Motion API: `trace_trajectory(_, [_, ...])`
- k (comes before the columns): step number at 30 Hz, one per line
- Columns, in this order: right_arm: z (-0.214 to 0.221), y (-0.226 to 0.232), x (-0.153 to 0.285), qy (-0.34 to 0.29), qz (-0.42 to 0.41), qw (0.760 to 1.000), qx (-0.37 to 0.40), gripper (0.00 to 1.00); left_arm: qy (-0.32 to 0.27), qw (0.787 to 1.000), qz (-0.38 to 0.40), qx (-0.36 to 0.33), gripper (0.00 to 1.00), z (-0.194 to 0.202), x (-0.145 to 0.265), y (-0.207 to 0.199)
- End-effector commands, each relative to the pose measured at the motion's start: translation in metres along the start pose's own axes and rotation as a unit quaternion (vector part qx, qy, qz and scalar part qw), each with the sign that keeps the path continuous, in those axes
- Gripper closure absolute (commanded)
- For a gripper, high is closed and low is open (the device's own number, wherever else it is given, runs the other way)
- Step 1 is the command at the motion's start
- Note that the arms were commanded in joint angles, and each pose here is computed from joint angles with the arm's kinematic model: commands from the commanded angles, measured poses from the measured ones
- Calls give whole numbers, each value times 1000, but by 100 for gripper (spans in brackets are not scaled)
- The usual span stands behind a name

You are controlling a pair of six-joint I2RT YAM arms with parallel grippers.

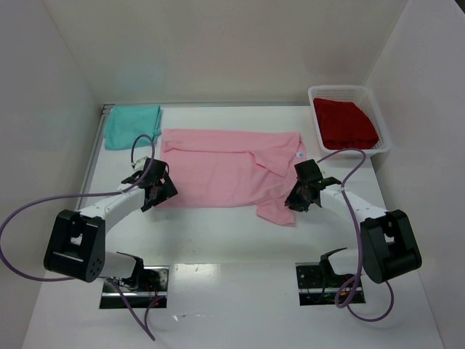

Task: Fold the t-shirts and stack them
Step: Grap the side of the flattened tshirt closest away from the robot with both arms

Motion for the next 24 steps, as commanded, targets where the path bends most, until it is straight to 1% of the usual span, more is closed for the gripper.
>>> trace_trajectory(1, [-11,23,6,-17,-33,999,8,72,19,1000,6,5,6,9,-2,-2])
trace_trajectory(3, [-11,23,6,-17,-33,999,12,72,22,1000,3,4,6,10,-4,-2])
trace_trajectory(8, [-10,24,6,-13,-36,999,12,72,26,1000,8,4,11,11,-5,-4])
trace_trajectory(12, [-12,27,8,-15,-40,999,12,72,26,1000,8,4,17,11,-5,-4])
trace_trajectory(13, [-12,27,8,-15,-40,999,12,72,26,1000,8,4,19,11,-5,-4])
trace_trajectory(14, [-12,27,8,-15,-40,999,12,72,26,1000,8,4,23,11,-5,-4])
trace_trajectory(16, [-12,27,8,-15,-40,999,12,72,26,1000,8,4,26,11,-5,-4])
trace_trajectory(19, [-12,27,8,-15,-40,999,12,72,30,1000,6,3,32,13,-7,-4])
trace_trajectory(22, [-12,27,8,-15,-40,999,12,72,30,1000,6,3,33,13,-7,-4])
trace_trajectory(24, [-12,27,8,-15,-40,999,12,72,30,1000,6,3,40,13,-7,-4])
Point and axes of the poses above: each gripper's point midway between its finger pads, its own x axis back along the fingers, its own y axis along the line the jaws close on, z = x × y, the point moved 2 cm from there along x, back along the fingers, and after that the axes turned 10 degrees about -x, right-handed, at the moved point
